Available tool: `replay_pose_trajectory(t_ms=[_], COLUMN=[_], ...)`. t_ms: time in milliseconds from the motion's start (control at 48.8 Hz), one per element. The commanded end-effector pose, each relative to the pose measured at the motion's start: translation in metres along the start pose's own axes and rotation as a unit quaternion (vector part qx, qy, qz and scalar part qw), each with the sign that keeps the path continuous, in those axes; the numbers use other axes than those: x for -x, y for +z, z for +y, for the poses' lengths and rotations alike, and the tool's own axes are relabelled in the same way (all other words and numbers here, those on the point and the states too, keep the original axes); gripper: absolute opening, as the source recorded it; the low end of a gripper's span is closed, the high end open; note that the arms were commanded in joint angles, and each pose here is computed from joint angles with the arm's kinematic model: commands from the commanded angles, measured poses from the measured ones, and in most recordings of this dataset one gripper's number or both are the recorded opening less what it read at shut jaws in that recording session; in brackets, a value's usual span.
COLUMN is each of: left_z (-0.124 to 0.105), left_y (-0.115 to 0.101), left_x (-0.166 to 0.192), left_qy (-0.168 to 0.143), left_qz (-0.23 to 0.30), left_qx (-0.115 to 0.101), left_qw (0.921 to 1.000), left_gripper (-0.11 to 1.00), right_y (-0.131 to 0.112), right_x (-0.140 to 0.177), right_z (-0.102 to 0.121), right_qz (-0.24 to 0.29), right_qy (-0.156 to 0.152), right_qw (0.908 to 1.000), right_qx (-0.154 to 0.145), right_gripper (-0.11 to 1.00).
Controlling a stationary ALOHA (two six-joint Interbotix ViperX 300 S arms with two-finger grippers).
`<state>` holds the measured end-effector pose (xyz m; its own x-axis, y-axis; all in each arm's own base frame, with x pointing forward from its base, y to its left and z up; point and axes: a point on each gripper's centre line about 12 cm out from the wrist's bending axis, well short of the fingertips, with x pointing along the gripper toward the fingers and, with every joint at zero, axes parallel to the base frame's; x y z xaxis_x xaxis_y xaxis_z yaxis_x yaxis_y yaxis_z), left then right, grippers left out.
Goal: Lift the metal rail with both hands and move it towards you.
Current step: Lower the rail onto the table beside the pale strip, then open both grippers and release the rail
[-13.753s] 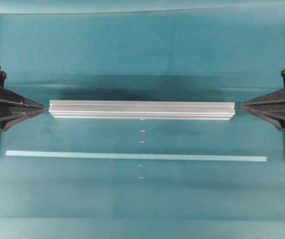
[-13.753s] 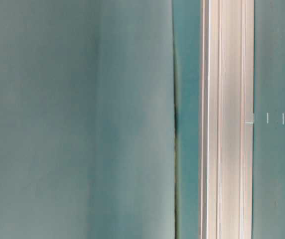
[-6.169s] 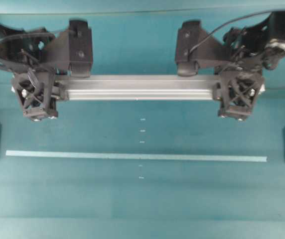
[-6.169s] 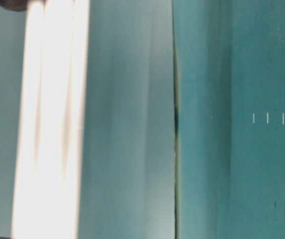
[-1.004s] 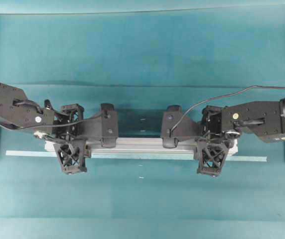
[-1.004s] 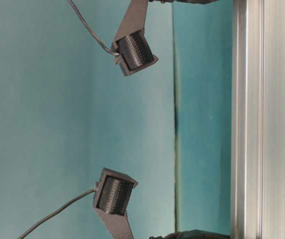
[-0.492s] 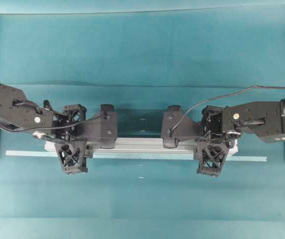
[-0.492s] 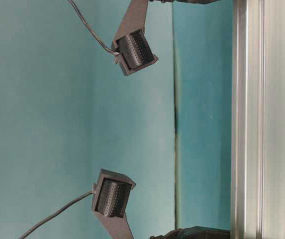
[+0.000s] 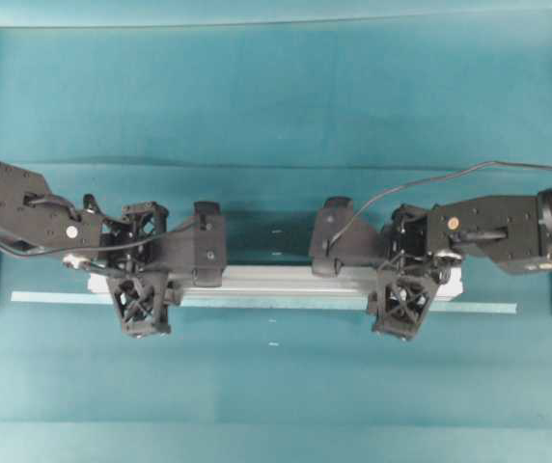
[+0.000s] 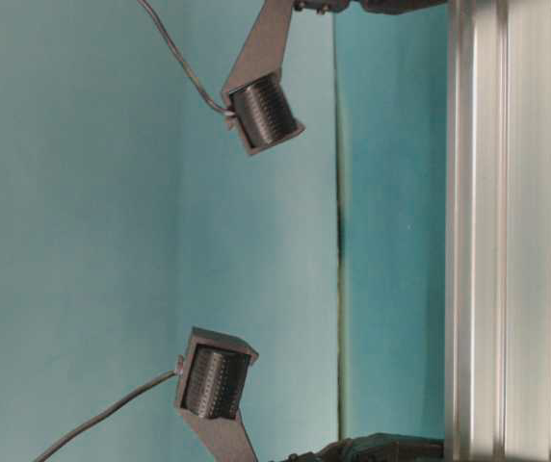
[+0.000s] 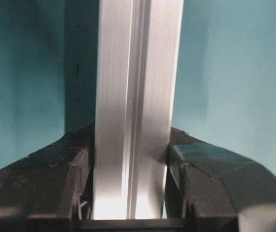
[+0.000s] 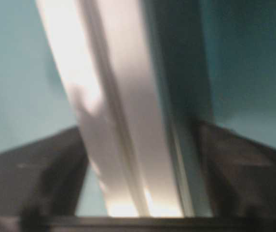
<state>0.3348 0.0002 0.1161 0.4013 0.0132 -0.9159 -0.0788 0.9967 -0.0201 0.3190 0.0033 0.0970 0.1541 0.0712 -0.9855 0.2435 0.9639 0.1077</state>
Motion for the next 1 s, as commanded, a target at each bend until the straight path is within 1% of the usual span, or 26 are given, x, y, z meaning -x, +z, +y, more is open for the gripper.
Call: replay_pose_trajectory(t_ms=[0,61,82,123,184,225,389,615,799,902,984], left_z=[0.006,0.005,0.005,0.005,0.006,0.006,0.005,0.005,0.006,0.005,0.005], left_y=[0.006,0.005,0.005,0.003,0.0,-0.001,-0.001,0.007,0.016,0.02,0.025], left_x=[0.004,0.003,0.004,0.003,0.004,0.004,0.008,0.018,0.043,0.064,0.081], left_qy=[0.002,0.002,0.002,0.002,0.002,0.003,0.003,0.003,0.004,0.004,0.004], left_qz=[-0.015,-0.013,-0.013,-0.01,-0.007,-0.006,-0.006,-0.02,-0.025,-0.037,-0.059], left_qx=[0.012,0.007,0.006,0.006,0.005,0.002,-0.018,-0.026,-0.029,-0.042,-0.045], left_qw=[0.9998,0.9999,0.9999,0.9999,1.0,1.0,0.9998,0.9995,0.9993,0.9984,0.9972], left_gripper=[0.42,0.6,0.68,0.8,0.93,0.98,0.97,0.98,0.98,0.98,0.98], right_y=[0.001,0.002,0.002,0.002,0.003,0.003,0.004,0.006,0.012,0.015,0.017], right_x=[0.0,0.0,0.0,0.0,0.0,0.0,0.0,0.005,0.028,0.045,0.062], right_z=[0.001,0.001,0.002,0.002,0.002,0.003,0.004,0.004,0.004,0.003,0.004], right_qz=[-0.003,-0.005,-0.005,-0.006,-0.007,-0.007,-0.007,-0.016,-0.053,-0.078,-0.104], right_qy=[0.002,0.002,0.002,0.003,0.003,0.004,0.006,0.007,0.014,0.02,0.026], right_qw=[1.0,0.9999,0.9999,0.9999,0.9999,0.9999,0.9999,0.9998,0.9984,0.9966,0.9942], right_qx=[-0.008,-0.009,-0.009,-0.01,-0.011,-0.011,-0.012,-0.011,-0.013,-0.013,-0.012], right_gripper=[0.92,0.92,0.92,0.93,0.93,0.93,0.93,0.98,0.99,0.99,0.99])
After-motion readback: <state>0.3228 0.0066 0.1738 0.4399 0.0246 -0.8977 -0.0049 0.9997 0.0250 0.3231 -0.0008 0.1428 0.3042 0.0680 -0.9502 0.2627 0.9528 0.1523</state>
